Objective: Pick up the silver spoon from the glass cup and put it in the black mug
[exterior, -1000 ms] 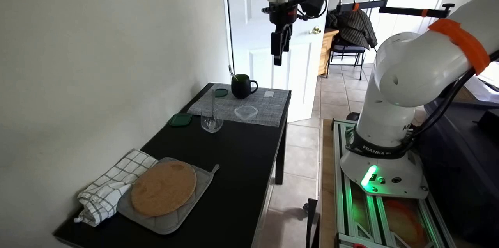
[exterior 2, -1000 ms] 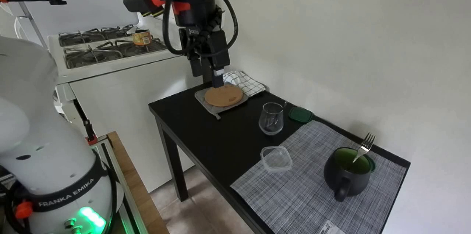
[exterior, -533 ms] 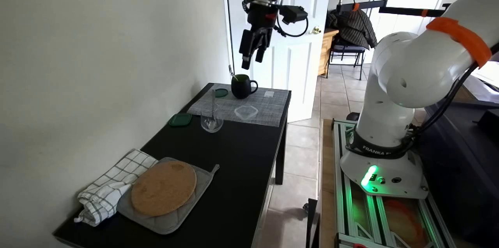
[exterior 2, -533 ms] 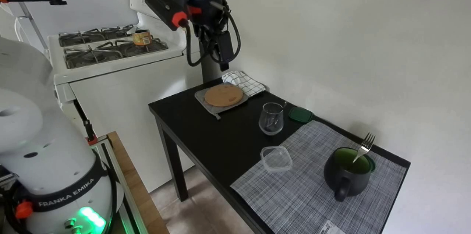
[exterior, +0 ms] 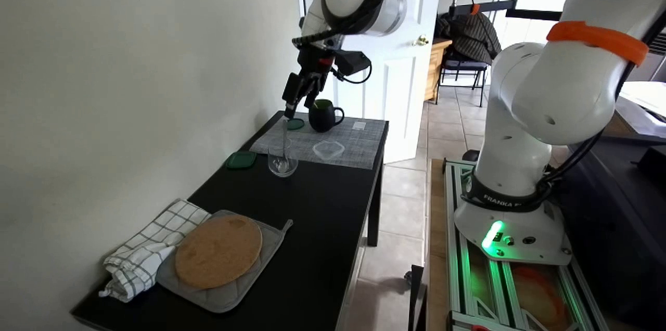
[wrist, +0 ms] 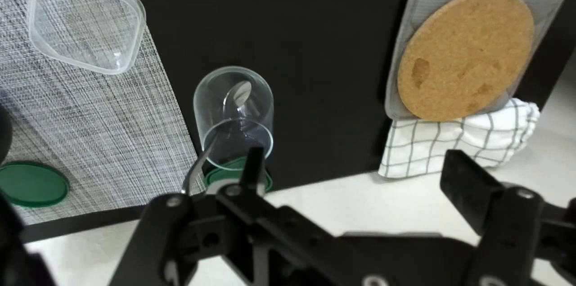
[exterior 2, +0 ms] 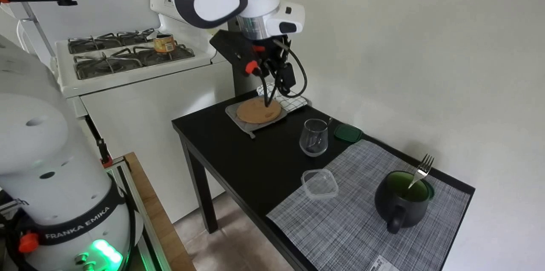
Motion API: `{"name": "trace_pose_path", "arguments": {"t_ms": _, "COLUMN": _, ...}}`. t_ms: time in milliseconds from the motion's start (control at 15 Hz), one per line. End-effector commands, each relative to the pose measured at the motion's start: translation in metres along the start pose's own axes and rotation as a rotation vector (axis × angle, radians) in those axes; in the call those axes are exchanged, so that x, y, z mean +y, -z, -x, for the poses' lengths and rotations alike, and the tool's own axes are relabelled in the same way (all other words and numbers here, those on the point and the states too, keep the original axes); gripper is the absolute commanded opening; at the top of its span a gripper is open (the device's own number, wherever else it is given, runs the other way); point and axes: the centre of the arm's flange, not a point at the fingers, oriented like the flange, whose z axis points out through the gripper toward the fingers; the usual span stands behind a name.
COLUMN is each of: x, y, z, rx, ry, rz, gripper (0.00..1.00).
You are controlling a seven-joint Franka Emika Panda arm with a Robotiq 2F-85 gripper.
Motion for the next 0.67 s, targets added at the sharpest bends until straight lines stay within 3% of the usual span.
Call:
{"name": "trace_pose_path", "arguments": {"t_ms": 0, "x": 0.006, "y": -0.014, "z": 0.000, "rx": -0.018, "ry": 0.012, "rz": 0.014, "gripper": 1.00}}
{"name": "trace_pose_path", "arguments": {"t_ms": 267, "x": 0.016, "y": -0.041, "z": -0.008, "rx": -0.059, "ry": 0.023, "rz": 0.041, "gripper": 1.00}}
{"name": "trace_pose_path", "arguments": {"t_ms": 600, "x": 0.061, "y": -0.058, "z": -0.039, "rx": -0.064, "ry": 0.073, "rz": -0.095, "gripper": 1.00}}
